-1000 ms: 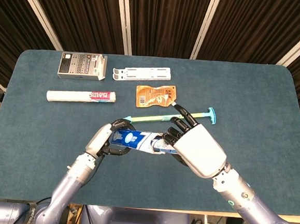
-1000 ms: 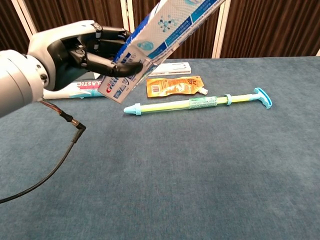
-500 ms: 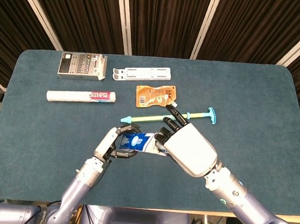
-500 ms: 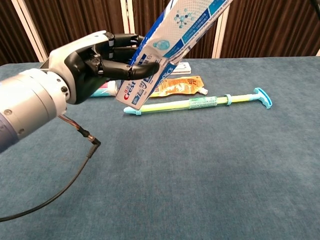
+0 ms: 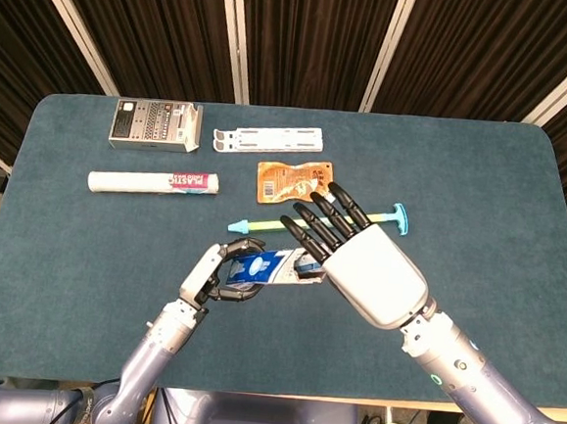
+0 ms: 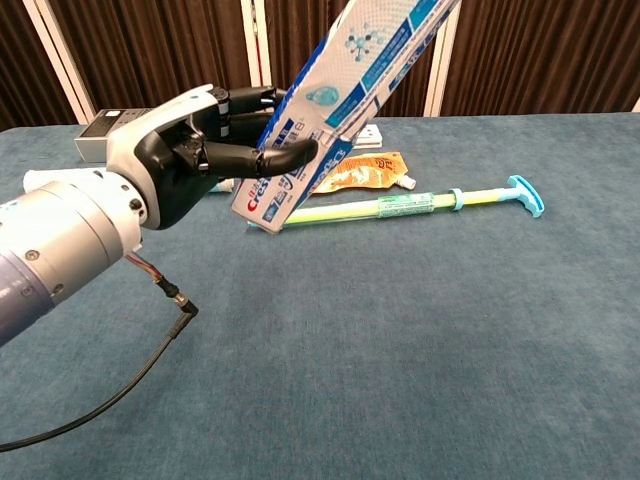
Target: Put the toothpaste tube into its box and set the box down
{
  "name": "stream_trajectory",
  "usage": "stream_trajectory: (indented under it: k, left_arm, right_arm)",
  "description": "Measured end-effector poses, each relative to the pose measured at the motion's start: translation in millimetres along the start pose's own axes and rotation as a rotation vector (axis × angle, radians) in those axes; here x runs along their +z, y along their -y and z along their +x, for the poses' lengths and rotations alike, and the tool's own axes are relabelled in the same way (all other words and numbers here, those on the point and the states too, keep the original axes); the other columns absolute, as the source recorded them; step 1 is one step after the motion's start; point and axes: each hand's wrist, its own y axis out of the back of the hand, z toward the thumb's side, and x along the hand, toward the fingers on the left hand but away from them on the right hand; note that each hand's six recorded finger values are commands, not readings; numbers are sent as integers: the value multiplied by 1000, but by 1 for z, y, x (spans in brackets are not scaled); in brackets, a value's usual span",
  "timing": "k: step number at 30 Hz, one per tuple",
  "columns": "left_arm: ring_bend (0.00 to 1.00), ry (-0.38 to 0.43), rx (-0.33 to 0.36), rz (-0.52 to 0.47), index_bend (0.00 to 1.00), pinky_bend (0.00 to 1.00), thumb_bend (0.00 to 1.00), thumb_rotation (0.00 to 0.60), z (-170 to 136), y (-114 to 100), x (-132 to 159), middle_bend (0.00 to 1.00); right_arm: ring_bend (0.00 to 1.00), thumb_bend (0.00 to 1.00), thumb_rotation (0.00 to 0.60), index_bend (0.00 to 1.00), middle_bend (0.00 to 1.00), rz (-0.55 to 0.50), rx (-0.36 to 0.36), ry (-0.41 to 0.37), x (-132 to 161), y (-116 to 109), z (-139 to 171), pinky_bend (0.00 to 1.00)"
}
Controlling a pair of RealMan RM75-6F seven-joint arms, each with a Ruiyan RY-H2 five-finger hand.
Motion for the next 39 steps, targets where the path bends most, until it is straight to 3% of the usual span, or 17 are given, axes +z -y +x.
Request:
stream_trajectory:
  k: [8, 16, 21, 26, 32, 39]
  left_arm:
    - [227, 28, 18, -125, 440, 330, 373, 600, -4, -10, 8, 427]
    - [260, 99, 47, -254, 458, 338, 375, 600, -21, -49, 30, 444]
    - [255, 126, -2, -327, 454, 343, 377, 600, -31, -66, 40, 438]
    - [240, 129, -90, -433, 445, 338, 377, 600, -39, -74, 43, 420]
    - [223, 123, -175, -564, 428, 328, 376, 600, -44, -80, 37, 403]
    - [176, 129, -226, -519, 379, 313, 377, 600, -46, -84, 36, 328]
  right_arm:
    - [69, 316, 600, 0, 123, 58, -44, 84, -21, -11, 13, 20]
    - [69, 316, 600, 47, 123, 16, -146, 327, -93, -9, 50, 20]
    - [69, 315, 600, 69, 124, -75, -205, 420, -128, 5, 79, 20]
    - [68, 315, 600, 83, 124, -145, -242, 447, -138, 18, 98, 20]
    - [69, 315, 600, 109, 125, -148, -245, 431, -133, 24, 105, 20]
    - [68, 315, 600, 128, 125, -160, -243, 427, -131, 25, 101, 20]
